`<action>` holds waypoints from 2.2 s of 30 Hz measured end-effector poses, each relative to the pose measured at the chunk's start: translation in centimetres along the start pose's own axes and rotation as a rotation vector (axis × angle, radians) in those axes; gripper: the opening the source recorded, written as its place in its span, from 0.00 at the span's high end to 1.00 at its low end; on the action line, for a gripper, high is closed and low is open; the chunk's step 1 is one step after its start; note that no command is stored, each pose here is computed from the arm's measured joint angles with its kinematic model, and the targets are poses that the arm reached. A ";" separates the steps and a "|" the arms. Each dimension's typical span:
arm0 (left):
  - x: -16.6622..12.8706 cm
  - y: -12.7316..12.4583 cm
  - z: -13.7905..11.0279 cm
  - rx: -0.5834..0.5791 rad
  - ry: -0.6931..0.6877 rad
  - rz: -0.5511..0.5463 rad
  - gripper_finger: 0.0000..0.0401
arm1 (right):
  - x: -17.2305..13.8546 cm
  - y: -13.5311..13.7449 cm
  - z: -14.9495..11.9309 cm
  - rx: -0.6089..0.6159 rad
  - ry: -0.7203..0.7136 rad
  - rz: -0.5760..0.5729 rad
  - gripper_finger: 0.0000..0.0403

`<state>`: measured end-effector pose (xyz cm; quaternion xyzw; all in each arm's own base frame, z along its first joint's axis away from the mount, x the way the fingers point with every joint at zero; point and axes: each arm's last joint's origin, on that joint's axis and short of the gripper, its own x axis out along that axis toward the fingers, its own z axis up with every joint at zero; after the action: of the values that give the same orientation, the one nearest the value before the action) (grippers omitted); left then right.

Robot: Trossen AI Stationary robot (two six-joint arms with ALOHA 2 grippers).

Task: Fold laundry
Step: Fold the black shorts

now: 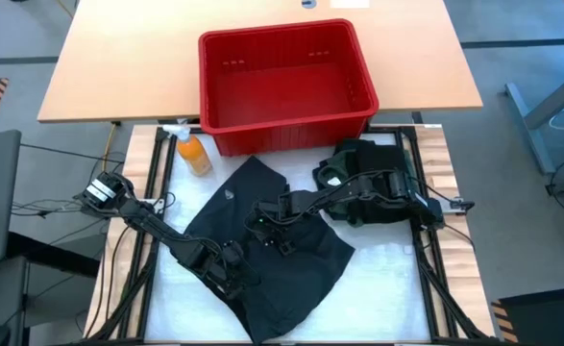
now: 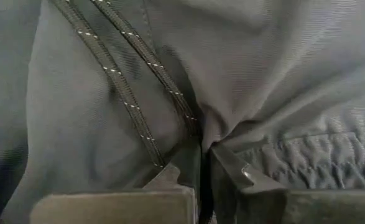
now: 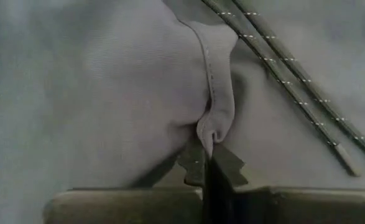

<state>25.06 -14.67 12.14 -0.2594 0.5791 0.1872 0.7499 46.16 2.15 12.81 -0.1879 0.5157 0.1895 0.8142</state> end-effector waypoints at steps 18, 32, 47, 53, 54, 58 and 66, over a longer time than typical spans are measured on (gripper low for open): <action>-15.5 3.7 1.4 0.022 -0.457 -0.383 1.00 | -19.4 -0.2 3.8 0.113 -0.291 -0.139 0.95; -25.4 9.7 0.5 0.142 -0.814 -0.756 1.00 | -28.2 -1.1 4.1 0.136 -0.447 -0.282 0.95; -29.2 17.3 -0.9 0.162 -1.040 -0.534 1.00 | -25.4 -10.9 3.6 -0.129 -0.549 -0.739 0.95; -31.9 16.8 -0.3 0.294 -1.010 -0.473 1.00 | -25.6 -9.4 4.0 -0.045 -0.544 -0.675 0.95; -31.4 16.3 -0.1 0.312 -0.936 -0.482 1.00 | -24.9 -8.5 4.1 -0.020 -0.504 -0.606 0.95; -25.2 13.0 0.8 0.325 -0.537 -0.501 1.00 | -18.8 -4.2 4.3 0.042 -0.300 -0.332 0.95; -10.2 3.7 -3.3 0.249 -0.131 -0.751 1.00 | -8.3 8.2 5.2 0.023 -0.129 -0.017 0.95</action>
<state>17.73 -13.51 20.70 -0.3478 0.4130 -0.1552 0.8273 42.76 10.82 21.50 -0.1704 0.4625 0.1884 0.8495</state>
